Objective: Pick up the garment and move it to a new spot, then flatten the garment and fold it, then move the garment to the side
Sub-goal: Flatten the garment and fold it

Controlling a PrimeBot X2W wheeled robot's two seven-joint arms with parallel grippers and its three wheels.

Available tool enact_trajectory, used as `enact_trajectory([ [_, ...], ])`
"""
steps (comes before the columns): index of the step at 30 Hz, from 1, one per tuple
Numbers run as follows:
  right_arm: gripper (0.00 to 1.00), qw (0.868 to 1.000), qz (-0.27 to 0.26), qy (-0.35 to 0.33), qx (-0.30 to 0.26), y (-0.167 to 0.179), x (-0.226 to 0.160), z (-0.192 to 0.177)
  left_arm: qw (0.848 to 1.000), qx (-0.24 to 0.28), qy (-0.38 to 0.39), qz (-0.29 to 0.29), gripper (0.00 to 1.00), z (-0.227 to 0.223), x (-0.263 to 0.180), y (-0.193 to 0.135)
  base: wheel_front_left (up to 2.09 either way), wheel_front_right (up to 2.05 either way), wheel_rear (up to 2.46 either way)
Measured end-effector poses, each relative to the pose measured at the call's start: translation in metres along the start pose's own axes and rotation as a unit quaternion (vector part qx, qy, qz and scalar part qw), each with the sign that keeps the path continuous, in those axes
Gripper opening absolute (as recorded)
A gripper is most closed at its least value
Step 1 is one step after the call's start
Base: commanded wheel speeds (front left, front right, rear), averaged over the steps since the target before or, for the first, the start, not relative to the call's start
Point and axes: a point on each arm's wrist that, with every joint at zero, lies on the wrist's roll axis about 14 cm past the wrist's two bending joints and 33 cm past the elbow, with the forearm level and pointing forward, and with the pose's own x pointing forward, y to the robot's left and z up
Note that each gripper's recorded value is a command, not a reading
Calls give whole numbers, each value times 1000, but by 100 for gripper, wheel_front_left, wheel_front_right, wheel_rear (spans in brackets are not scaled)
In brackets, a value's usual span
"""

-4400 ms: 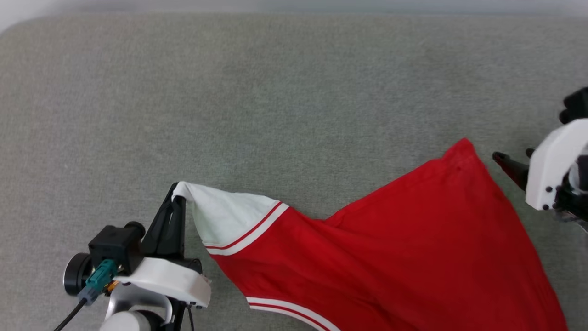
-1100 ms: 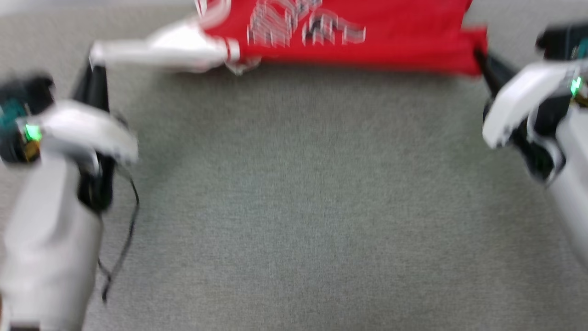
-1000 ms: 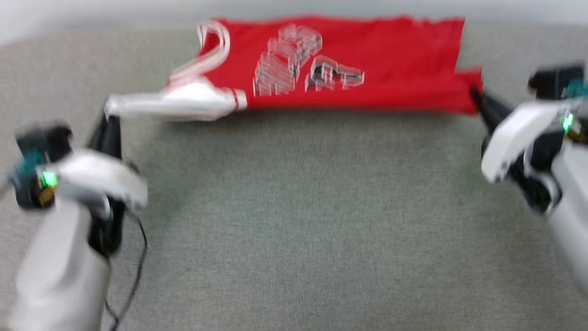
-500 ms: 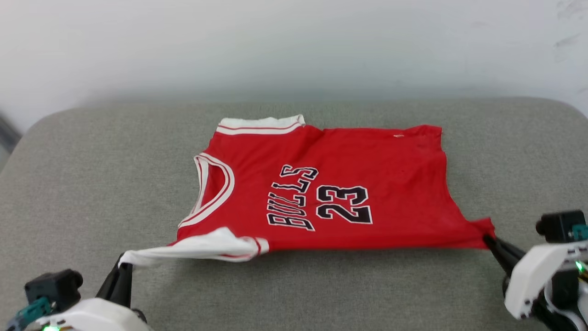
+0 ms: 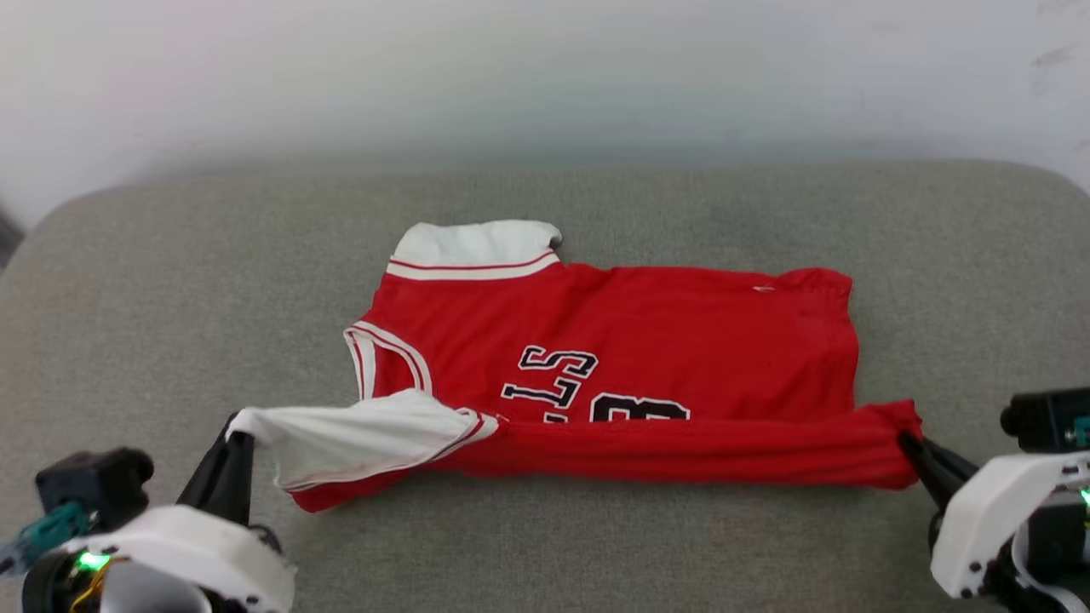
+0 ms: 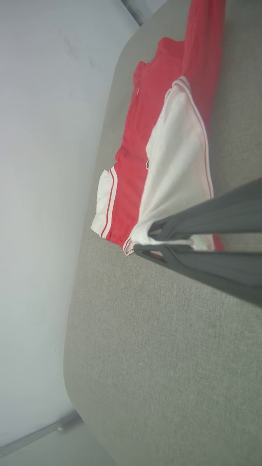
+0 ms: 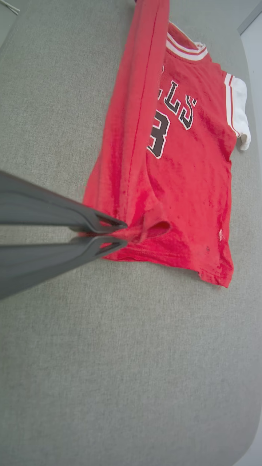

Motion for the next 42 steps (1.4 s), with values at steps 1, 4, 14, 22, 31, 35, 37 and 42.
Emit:
enact_trajectory([
  [1, 0, 1000, 0, 2, 4, 1, 5, 2, 1000, -3, 4, -4, 0, -3, 8, -2, 0, 0, 0],
  [4, 0, 1000, -4, 21, 3, -1, 22, 0, 1000, -5, 22, -17, 0, -16, 32, -5, 0, 0, 0],
  [14, 0, 995, 1, 98, 17, -3, 82, -37, 994, -19, 109, -27, 0, -83, 94, -5, 0, 0, 0],
  [22, 100, 992, 1, 121, 20, -6, 101, -62, 983, -47, 174, -24, 100, -130, 108, -3, 0, 0, 0],
  [31, 100, 1000, 12, -27, 7, 1, 87, -20, 990, -46, 131, -19, 100, -105, 101, 7, 0, 0, 0],
  [35, 100, 991, 6, -135, -9, 1, 64, 20, 992, -28, 119, -25, 100, -86, 88, 9, 0, 0, 0],
  [37, 100, 984, 2, -176, -18, 2, 51, 34, 993, -16, 116, -30, 100, -75, 82, 9, 0, 0, 0],
  [42, 100, 970, -18, -242, -20, 2, 19, 57, 988, 6, 151, -43, 100, -64, 67, 9, 0, 0, 0],
])
